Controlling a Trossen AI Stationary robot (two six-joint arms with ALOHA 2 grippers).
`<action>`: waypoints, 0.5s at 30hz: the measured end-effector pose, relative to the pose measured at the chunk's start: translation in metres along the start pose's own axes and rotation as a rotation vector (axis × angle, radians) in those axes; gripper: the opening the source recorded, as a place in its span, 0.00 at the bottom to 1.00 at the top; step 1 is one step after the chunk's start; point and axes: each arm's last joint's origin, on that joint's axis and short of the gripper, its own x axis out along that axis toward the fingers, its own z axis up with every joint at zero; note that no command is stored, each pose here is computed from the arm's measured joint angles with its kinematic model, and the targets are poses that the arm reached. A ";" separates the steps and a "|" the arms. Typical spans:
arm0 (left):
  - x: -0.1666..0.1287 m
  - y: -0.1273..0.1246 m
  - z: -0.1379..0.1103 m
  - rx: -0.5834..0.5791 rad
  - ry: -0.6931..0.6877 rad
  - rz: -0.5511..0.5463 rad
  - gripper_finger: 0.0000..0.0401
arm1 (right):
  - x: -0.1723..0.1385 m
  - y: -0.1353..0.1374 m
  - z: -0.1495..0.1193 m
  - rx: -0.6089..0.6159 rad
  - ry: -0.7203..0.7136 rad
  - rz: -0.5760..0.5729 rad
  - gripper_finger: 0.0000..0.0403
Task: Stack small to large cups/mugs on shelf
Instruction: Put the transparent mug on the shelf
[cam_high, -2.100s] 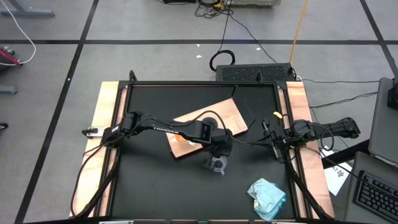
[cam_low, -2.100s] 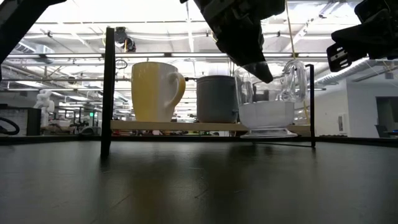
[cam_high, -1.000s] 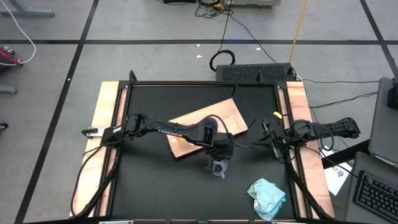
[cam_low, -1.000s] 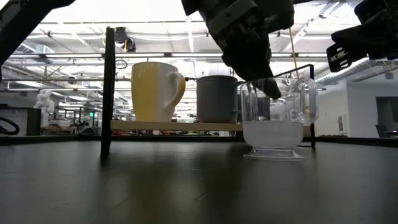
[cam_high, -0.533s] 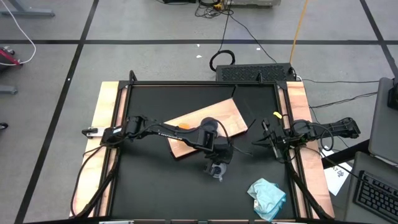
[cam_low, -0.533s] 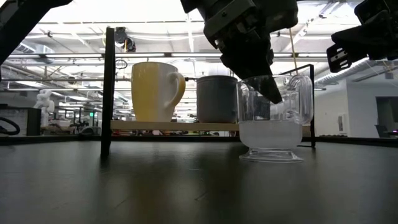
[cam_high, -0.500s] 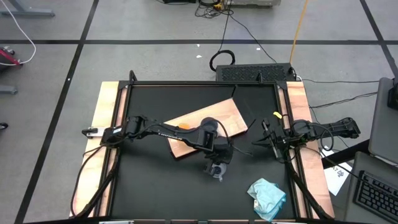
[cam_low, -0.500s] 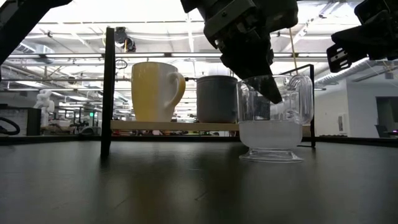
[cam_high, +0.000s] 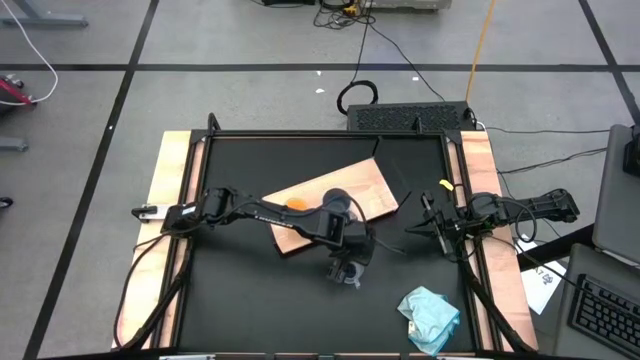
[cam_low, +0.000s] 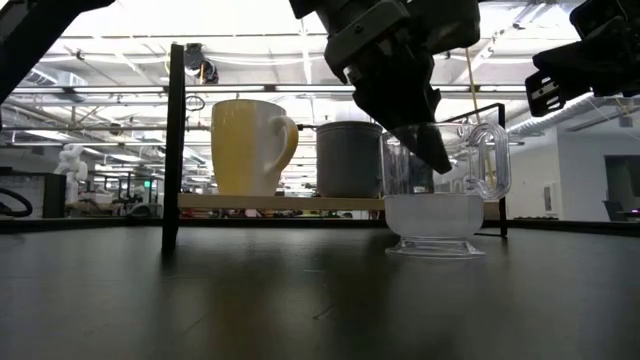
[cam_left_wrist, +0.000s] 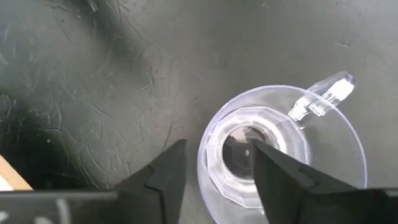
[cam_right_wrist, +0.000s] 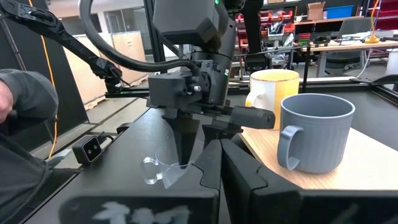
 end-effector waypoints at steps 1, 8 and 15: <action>0.000 0.000 0.000 0.001 0.001 0.002 0.45 | 0.000 0.000 0.000 0.000 0.000 0.000 0.00; 0.000 -0.001 0.001 -0.001 -0.001 0.004 0.57 | 0.000 0.000 0.000 0.002 0.000 0.000 0.00; -0.001 -0.001 0.001 -0.014 0.001 0.021 0.57 | 0.000 0.000 0.000 0.003 0.000 0.000 0.00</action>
